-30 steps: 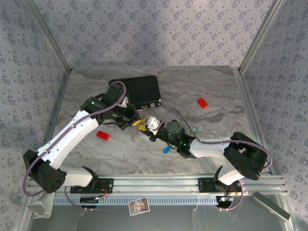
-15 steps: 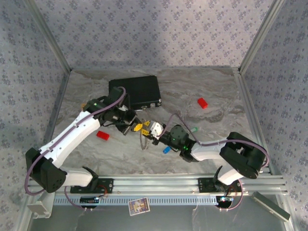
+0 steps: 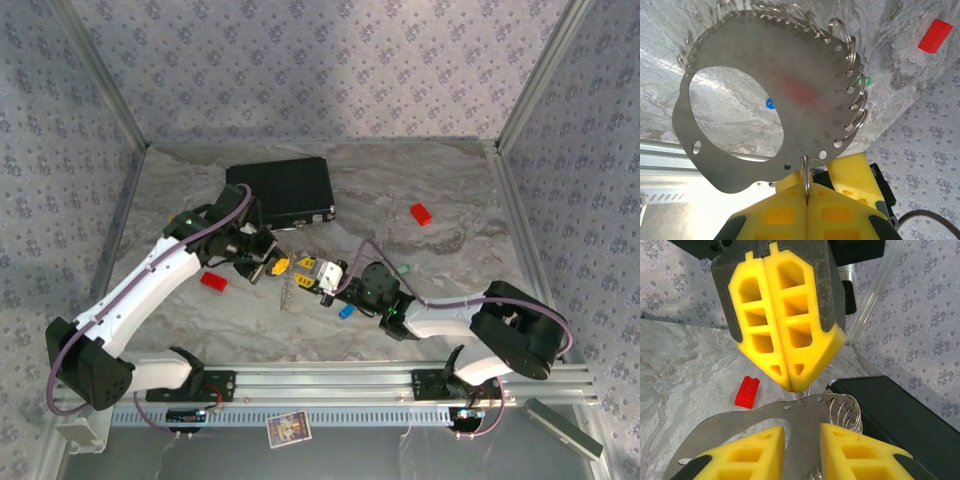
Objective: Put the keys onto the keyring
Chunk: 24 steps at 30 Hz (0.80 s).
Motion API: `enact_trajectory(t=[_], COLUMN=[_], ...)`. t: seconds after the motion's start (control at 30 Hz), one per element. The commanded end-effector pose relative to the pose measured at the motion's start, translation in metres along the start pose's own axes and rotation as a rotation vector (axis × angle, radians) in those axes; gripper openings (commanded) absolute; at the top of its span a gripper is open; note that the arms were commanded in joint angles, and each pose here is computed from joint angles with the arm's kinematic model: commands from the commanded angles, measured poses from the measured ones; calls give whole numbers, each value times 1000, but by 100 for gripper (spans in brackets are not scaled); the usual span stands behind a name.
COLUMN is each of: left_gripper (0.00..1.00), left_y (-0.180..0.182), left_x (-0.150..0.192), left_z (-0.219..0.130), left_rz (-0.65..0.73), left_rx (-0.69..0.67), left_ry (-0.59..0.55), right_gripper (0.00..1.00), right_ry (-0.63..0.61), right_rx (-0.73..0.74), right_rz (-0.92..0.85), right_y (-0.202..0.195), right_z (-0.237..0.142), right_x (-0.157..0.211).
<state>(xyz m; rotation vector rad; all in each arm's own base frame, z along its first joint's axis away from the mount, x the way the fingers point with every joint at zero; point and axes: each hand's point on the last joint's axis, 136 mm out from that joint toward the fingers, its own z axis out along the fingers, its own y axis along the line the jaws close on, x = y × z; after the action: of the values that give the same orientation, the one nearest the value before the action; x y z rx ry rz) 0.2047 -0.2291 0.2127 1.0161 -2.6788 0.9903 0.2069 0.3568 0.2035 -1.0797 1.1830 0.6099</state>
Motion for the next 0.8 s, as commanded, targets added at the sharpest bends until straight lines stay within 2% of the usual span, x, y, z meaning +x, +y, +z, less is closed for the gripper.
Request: enact_trajectory(t=[0.0,0.43,0.77], left_gripper=[0,0,0], left_y=[2,8,9], left_x=[3,6,6], left_z=[-6,-5,-3], left_rz=[-51,-84,-89], left_rx=[9,18,21], left_ry=[8,17,24], right_gripper=[24,21,21], right_ry=[-11,-51,-25], right_rx=[-16,-3,-23], right_rz=[-15,-13,-17], right_y=[4,3,10], right_z=[1,23,26], right_x=[-7,-19,-7])
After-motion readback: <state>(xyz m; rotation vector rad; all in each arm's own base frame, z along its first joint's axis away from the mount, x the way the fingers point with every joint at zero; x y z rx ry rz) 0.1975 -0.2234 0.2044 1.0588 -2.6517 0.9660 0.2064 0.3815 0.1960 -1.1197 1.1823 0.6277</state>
